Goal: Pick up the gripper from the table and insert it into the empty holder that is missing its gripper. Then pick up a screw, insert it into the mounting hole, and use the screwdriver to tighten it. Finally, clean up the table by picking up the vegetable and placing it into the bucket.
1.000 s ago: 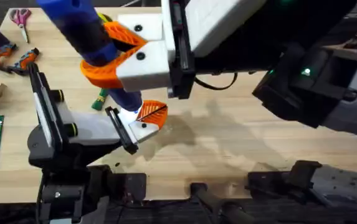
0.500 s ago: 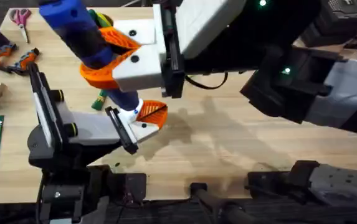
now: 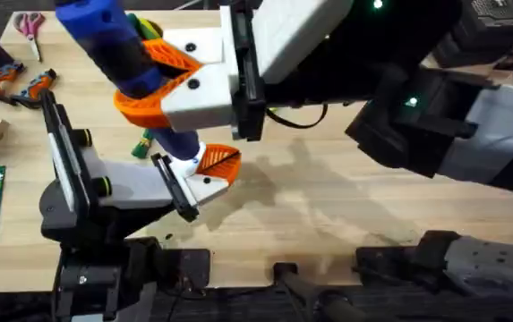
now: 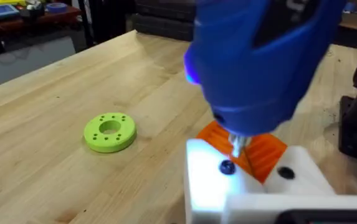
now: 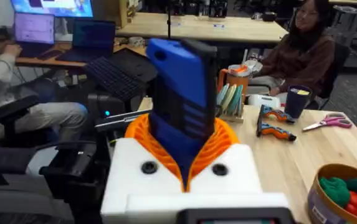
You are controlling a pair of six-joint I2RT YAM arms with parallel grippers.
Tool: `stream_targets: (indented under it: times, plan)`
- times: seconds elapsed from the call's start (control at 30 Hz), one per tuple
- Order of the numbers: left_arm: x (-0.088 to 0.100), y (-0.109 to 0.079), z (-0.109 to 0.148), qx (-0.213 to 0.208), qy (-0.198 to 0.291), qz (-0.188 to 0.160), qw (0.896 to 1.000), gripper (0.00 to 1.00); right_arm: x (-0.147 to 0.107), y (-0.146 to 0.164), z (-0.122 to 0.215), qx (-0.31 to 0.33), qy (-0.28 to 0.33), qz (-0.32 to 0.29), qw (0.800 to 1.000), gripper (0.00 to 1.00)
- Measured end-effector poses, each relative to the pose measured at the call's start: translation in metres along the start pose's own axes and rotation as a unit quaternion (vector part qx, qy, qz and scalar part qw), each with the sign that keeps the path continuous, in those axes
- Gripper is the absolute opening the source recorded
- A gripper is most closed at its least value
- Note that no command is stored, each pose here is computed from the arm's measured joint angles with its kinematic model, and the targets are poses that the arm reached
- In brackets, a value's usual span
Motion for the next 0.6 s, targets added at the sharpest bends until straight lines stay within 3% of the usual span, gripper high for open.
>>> stream_targets:
  times: [0.6]
  plan:
    - [0.0000, 0.0000, 0.0000, 0.000, 0.000, 0.000, 1.000, 0.004, -0.0082, -0.0024, -0.0031, 0.000, 0.007, -0.009, 1.000, 0.027]
Point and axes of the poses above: each hand's point on the last joint's axis, 136 mm out from that joint toward the fingers, its own z axis back along the fingers, its own y axis along the line the jaws close on, x = y × z, the point moved 7 cm from there along z, back along the fingers, and after that the axes turned 7 degrees about z, right-handed, at the moved point
